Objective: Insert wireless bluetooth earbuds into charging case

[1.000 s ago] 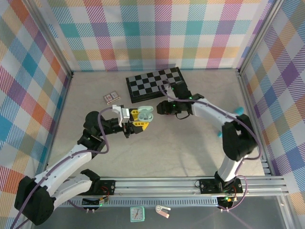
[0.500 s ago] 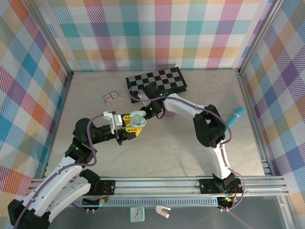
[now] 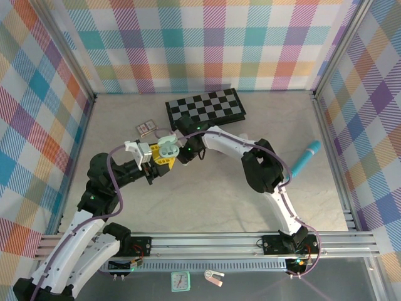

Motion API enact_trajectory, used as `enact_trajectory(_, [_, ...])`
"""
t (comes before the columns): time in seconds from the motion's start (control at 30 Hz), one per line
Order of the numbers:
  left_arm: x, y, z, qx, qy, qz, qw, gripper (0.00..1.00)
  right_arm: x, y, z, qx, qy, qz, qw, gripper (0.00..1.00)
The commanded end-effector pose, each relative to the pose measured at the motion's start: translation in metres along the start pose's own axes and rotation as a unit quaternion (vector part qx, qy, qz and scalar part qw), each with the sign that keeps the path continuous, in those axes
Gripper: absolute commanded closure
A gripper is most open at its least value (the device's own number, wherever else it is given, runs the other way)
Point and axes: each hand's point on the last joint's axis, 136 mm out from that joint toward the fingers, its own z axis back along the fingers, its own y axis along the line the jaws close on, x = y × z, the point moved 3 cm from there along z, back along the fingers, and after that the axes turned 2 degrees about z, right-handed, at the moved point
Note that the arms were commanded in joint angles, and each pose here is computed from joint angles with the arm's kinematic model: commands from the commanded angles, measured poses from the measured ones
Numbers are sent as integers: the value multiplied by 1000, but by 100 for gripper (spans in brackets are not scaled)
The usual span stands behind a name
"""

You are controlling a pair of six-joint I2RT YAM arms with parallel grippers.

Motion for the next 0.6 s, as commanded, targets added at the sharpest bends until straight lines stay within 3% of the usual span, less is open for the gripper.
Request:
enact_trajectory(0.0, [15, 2, 6, 13, -17, -6, 1000, 68, -4, 7, -6, -13, 25, 40, 999, 61])
enact_trajectory(0.57, [11, 1, 5, 4, -12, -3, 1000, 69, -10, 15, -31, -51, 63, 86, 993, 64])
